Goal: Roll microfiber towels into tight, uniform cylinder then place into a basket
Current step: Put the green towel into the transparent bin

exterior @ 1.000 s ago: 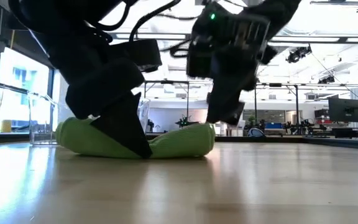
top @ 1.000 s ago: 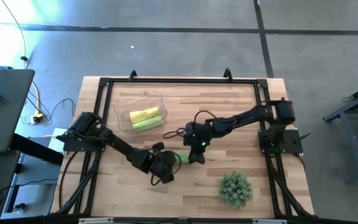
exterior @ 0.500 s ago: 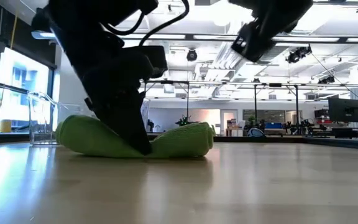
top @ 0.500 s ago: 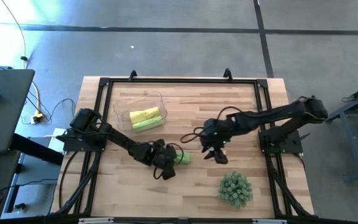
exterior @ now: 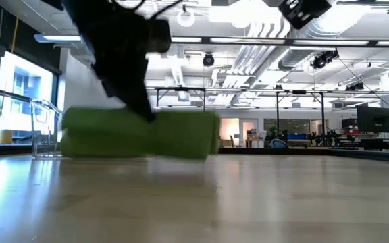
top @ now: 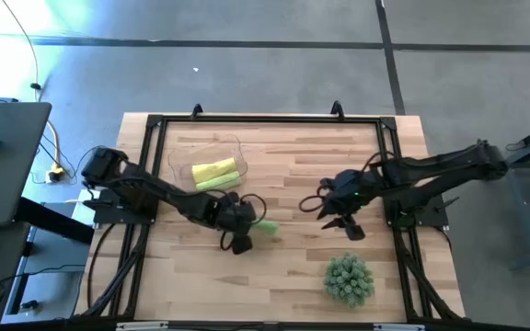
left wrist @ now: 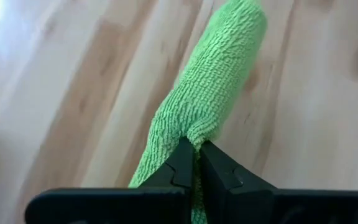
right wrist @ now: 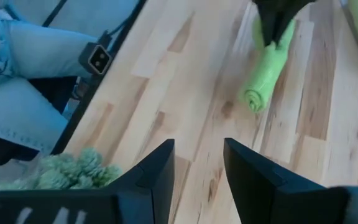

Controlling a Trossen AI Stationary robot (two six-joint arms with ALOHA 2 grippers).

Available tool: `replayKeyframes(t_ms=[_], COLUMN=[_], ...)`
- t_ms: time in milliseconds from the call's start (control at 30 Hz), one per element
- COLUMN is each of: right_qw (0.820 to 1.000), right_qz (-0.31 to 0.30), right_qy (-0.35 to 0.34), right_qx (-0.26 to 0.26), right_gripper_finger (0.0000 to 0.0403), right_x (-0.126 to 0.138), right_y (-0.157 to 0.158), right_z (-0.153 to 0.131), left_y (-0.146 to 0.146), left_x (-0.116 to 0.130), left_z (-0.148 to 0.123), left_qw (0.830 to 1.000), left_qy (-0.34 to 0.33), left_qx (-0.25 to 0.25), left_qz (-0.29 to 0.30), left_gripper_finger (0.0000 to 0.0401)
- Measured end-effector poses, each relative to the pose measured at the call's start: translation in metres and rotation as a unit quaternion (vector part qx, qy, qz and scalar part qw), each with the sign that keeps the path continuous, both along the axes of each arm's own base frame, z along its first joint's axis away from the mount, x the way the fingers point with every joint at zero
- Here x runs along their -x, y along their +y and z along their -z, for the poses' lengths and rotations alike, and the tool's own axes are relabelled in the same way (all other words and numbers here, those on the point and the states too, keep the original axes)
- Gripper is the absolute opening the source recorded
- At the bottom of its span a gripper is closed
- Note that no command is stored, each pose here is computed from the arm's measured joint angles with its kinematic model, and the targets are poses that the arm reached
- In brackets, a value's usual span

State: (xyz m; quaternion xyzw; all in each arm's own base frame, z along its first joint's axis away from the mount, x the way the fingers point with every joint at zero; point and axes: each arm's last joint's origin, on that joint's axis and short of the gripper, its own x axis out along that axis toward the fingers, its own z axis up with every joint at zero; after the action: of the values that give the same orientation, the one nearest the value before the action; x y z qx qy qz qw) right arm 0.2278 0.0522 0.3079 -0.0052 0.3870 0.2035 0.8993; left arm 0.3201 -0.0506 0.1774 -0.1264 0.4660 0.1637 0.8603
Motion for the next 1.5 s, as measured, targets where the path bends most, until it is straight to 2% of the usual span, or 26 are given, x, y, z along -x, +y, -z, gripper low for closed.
replayKeyframes(t_ms=[200,467,600,667,867,1000,1100,1233,1333,1500], right_qw=[0.999,0.999,0.997,0.996,0.988,0.984,0.981,0.975,0.97,0.968], right_qz=[0.018,0.022,0.054,0.075,0.123,0.144,0.161,0.173,0.183,0.186], right_qy=[-0.019,-0.027,-0.033,-0.051,-0.097,-0.1,-0.108,-0.139,-0.16,-0.168], right_qx=[0.025,0.04,0.042,0.026,0.005,-0.014,-0.025,-0.029,-0.03,-0.033], right_gripper_finger=[0.0128,0.0128,0.0128,0.0128,0.0128,0.0128,0.0128,0.0128,0.0128,0.0128], right_x=[0.017,0.031,0.046,0.053,0.077,0.09,0.098,0.105,0.108,0.111], right_y=[0.0,0.0,-0.005,-0.008,-0.015,-0.019,-0.022,-0.024,-0.026,-0.027], right_z=[-0.011,-0.016,-0.003,0.007,0.041,0.059,0.067,0.071,0.075,0.082], left_y=[0.016,0.052,0.073,0.082,0.111,0.124,0.128,0.127,0.125,0.123], left_x=[0.011,0.051,0.076,0.088,0.096,0.095,0.099,0.099,0.098,0.102], left_z=[-0.032,-0.081,-0.094,-0.095,-0.093,-0.08,-0.064,-0.042,-0.031,-0.016], left_qw=[0.999,0.989,0.978,0.973,0.955,0.952,0.952,0.962,0.972,0.977], left_qy=[-0.033,-0.046,-0.006,0.025,0.094,0.135,0.177,0.188,0.167,0.175], left_qx=[-0.018,-0.11,-0.161,-0.178,-0.231,-0.225,-0.2,-0.156,-0.126,-0.1], left_qz=[-0.016,-0.092,-0.136,-0.147,-0.16,-0.159,-0.15,-0.121,-0.105,-0.069], left_gripper_finger=[0.0001,0.0,0.0,0.0,0.0,0.0,0.0,0.0,0.0,0.0])
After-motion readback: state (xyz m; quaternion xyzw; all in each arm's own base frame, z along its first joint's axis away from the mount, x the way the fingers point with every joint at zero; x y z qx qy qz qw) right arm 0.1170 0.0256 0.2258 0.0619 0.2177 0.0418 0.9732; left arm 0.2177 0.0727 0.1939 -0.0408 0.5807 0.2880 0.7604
